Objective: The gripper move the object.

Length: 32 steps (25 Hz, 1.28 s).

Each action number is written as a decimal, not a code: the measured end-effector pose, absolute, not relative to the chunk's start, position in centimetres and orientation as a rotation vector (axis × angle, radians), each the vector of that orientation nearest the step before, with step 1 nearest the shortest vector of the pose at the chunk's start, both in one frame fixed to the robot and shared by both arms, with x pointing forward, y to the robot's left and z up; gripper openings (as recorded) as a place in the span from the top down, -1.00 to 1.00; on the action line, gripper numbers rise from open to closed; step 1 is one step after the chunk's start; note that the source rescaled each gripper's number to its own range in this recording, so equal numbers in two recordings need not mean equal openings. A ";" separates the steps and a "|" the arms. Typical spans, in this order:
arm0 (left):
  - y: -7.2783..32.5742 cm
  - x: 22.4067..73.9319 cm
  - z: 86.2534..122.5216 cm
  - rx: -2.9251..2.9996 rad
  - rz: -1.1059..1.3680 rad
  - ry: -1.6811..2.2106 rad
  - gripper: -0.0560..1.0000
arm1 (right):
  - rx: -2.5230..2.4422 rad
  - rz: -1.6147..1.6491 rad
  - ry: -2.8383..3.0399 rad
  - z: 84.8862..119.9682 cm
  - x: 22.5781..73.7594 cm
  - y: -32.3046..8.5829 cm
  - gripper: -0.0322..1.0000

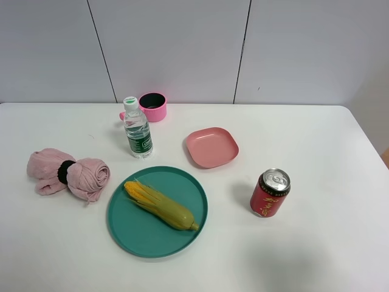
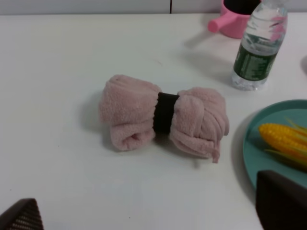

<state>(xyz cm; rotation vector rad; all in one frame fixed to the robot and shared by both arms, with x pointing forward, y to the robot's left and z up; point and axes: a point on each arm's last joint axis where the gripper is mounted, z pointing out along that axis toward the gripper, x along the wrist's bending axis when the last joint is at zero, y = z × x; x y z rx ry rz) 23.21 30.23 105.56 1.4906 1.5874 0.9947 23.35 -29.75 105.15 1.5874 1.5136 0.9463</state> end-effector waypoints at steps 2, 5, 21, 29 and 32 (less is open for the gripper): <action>30.2 23.2 105.6 1.491 0.995 1.587 -1.00 | 1.574 0.938 1.523 105.1 23.4 -29.8 -0.74; 30.2 23.2 105.6 1.491 0.995 1.587 -1.00 | 1.574 0.938 1.523 105.1 23.4 -29.8 -0.74; 30.2 23.2 105.6 1.491 0.995 1.587 -1.00 | 1.572 0.940 1.526 105.1 23.4 -29.8 -0.74; 30.2 23.2 105.6 1.491 0.996 1.588 -1.00 | 1.548 0.962 1.561 105.1 23.3 -29.8 -0.74; 30.2 23.2 105.6 1.491 0.996 1.588 -1.00 | 1.547 0.962 1.563 105.1 23.3 -29.8 -0.74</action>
